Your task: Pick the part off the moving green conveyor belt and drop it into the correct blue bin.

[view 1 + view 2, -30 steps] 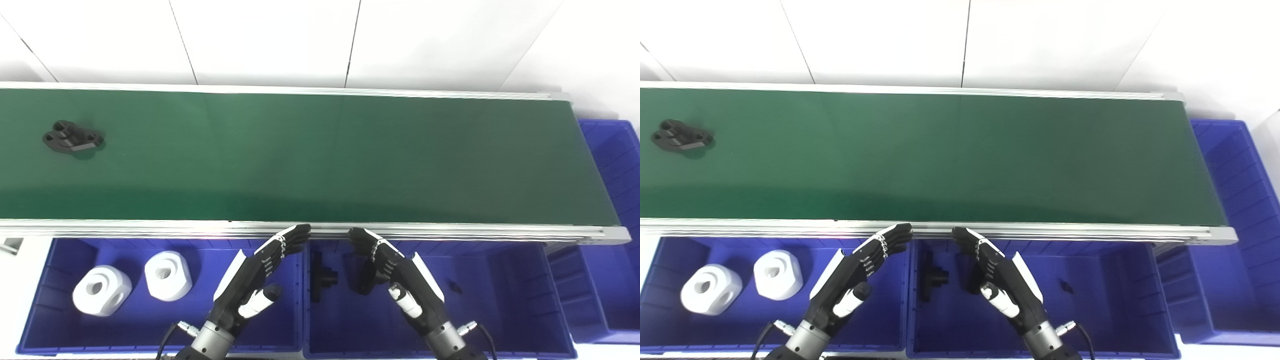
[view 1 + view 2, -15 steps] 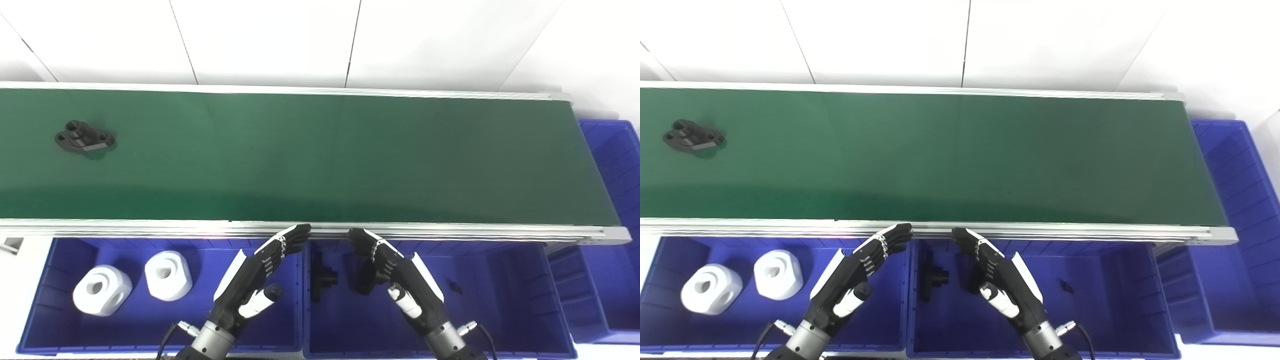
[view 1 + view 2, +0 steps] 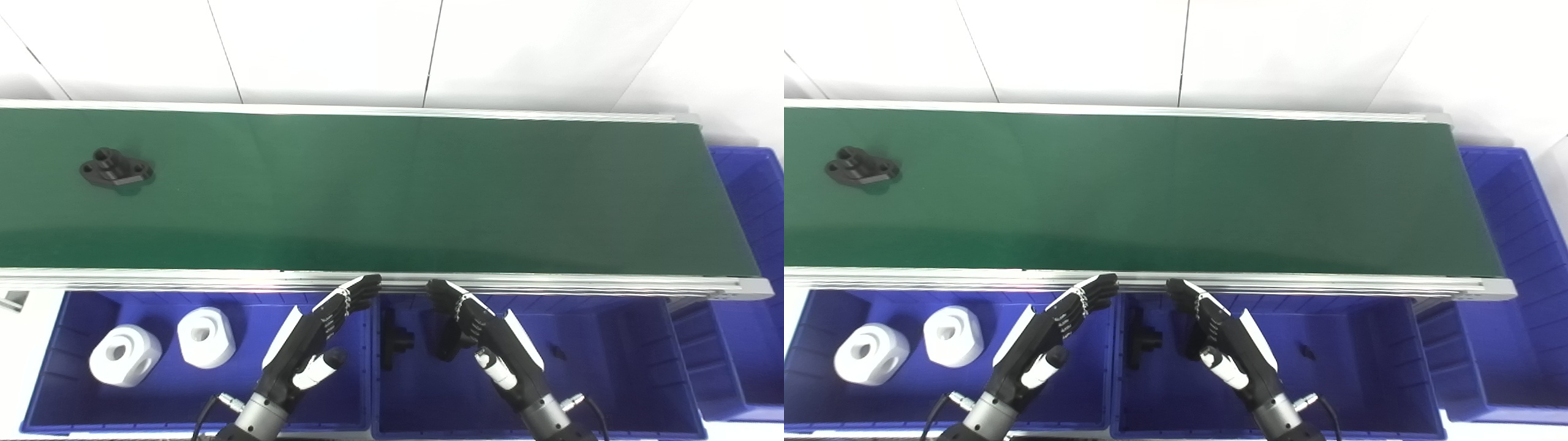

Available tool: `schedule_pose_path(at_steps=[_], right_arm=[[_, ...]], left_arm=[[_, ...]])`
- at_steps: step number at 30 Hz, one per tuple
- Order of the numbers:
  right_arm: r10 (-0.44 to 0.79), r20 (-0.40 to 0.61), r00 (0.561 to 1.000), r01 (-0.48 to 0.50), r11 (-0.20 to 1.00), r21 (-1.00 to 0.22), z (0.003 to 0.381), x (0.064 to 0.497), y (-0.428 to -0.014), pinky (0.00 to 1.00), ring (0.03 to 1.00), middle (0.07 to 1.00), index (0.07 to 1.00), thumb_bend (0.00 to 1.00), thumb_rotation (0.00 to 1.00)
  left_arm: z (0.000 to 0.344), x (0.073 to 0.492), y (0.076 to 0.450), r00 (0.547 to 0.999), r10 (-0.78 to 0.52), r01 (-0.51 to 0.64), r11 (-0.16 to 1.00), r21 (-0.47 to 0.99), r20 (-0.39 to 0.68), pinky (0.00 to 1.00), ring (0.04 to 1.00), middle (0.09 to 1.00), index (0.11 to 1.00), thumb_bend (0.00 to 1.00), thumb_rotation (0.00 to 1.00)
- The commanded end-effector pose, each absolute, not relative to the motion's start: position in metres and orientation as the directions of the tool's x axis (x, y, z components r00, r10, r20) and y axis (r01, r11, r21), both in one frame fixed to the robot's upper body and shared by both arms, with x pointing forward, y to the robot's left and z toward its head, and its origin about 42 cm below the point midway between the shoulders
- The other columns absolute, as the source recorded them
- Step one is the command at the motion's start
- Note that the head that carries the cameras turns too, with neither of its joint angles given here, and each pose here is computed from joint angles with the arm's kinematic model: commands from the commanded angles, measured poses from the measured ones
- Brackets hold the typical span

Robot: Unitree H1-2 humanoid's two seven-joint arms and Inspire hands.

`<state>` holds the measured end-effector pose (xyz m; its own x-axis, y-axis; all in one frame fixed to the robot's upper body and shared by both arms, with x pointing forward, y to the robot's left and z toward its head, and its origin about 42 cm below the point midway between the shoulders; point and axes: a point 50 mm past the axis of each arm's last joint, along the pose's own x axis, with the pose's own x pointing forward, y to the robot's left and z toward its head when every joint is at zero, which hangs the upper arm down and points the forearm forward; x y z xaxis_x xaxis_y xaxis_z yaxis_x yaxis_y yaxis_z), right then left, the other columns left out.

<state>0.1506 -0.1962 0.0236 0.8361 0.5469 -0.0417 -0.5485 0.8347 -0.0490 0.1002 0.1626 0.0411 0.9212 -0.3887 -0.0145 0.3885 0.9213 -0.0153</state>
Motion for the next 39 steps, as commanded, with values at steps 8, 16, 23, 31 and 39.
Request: schedule_pose_path(at_steps=[8, 16, 23, 31, 39], right_arm=[[0.553, 0.025, 0.833, -0.551, 0.832, -0.062, 0.029, 0.152, -0.195, 0.86, 0.890, 0.886, 0.875, 0.88, 0.91], [0.547, -0.039, 0.836, -0.548, 0.835, -0.048, 0.012, 0.152, -0.201, 0.84, 0.878, 0.875, 0.860, 0.90, 0.91], [0.545, -0.071, 0.835, -0.547, 0.837, -0.011, -0.002, 0.159, -0.205, 0.82, 0.854, 0.846, 0.841, 0.91, 0.89], [0.551, -0.084, 0.830, -0.553, 0.833, -0.006, -0.007, 0.165, -0.210, 0.80, 0.847, 0.848, 0.839, 0.90, 0.89], [0.560, -0.098, 0.822, -0.564, 0.826, -0.010, -0.010, 0.171, -0.212, 0.81, 0.854, 0.847, 0.837, 0.91, 0.89]], left_arm=[[0.043, 0.101, 0.162, 0.922, -0.387, 0.387, 0.922, -0.016, 0.016, 0.87, 0.888, 0.874, 0.851, 0.82, 0.89], [0.024, 0.101, 0.161, 0.910, -0.414, 0.414, 0.910, -0.010, -0.031, 0.85, 0.880, 0.868, 0.844, 0.81, 0.88], [0.012, 0.110, 0.157, 0.901, -0.429, 0.430, 0.903, 0.000, -0.058, 0.81, 0.858, 0.847, 0.817, 0.82, 0.83], [0.006, 0.116, 0.152, 0.900, -0.431, 0.433, 0.902, 0.008, -0.070, 0.78, 0.843, 0.832, 0.801, 0.87, 0.82], [0.001, 0.120, 0.152, 0.896, -0.437, 0.439, 0.898, 0.014, -0.081, 0.79, 0.845, 0.836, 0.802, 0.87, 0.81]])
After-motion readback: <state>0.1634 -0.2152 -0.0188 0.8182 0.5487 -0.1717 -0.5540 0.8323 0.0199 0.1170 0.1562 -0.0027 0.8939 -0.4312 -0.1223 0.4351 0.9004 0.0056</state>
